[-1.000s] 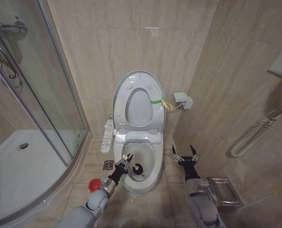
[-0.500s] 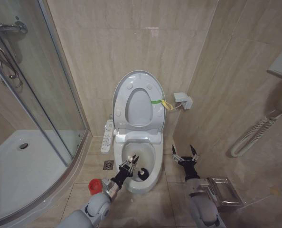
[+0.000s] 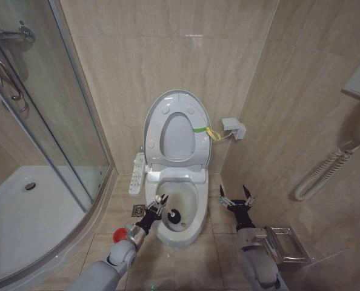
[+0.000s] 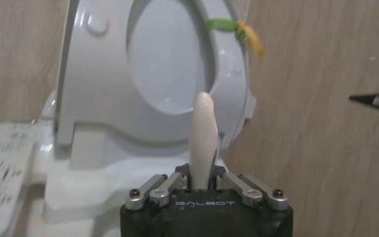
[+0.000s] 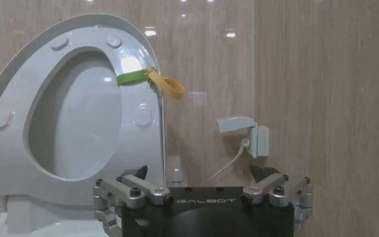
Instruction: Open the toilet lid, clean the toilet bowl with a toilet brush, close the toilet lid, and flush.
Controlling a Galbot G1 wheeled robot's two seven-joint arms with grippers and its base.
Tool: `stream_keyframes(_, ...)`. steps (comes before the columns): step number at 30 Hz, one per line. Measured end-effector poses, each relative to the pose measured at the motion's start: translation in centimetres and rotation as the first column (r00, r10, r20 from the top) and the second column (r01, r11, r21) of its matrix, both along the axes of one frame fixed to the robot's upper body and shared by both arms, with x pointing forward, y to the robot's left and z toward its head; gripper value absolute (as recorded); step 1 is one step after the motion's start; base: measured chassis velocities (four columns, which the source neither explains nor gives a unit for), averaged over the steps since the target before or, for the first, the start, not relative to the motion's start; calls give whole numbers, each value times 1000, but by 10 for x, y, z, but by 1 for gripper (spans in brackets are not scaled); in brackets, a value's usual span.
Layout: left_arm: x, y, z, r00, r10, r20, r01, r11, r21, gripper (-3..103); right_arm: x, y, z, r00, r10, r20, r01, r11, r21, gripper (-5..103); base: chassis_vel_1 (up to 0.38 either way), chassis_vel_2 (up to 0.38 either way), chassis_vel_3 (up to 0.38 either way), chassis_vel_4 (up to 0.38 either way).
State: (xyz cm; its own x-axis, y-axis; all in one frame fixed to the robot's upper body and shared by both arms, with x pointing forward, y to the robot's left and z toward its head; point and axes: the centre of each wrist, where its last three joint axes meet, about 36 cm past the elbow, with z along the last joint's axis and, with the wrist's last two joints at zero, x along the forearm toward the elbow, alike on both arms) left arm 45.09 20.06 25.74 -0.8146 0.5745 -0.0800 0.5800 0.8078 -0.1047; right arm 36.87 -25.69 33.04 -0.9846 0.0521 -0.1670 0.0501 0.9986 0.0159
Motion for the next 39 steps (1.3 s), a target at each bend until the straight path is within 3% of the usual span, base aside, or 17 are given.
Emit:
stream_keyframes(8, 26, 24, -12, 999, 41, 21, -42, 998, 57, 19, 0, 0, 0, 1000, 0, 0, 0, 1000, 0, 100, 0, 0, 0, 0)
stream_keyframes(15, 65, 38, -13, 996, 67, 56, -70, 997, 39, 19, 0, 0, 0, 1000, 0, 0, 0, 1000, 0, 100, 0, 0, 0, 0)
stream_keyframes(30, 80, 5, -35, 999, -4, 34, 5, 1000, -20, 19, 0, 0, 0, 1000, 0, 0, 0, 1000, 0, 100, 0, 0, 0, 0)
stream_keyframes(39, 82, 6, -36, 1000, -4, 29, 4, 1000, -14, 19, 0, 0, 0, 1000, 0, 0, 0, 1000, 0, 100, 0, 0, 0, 0)
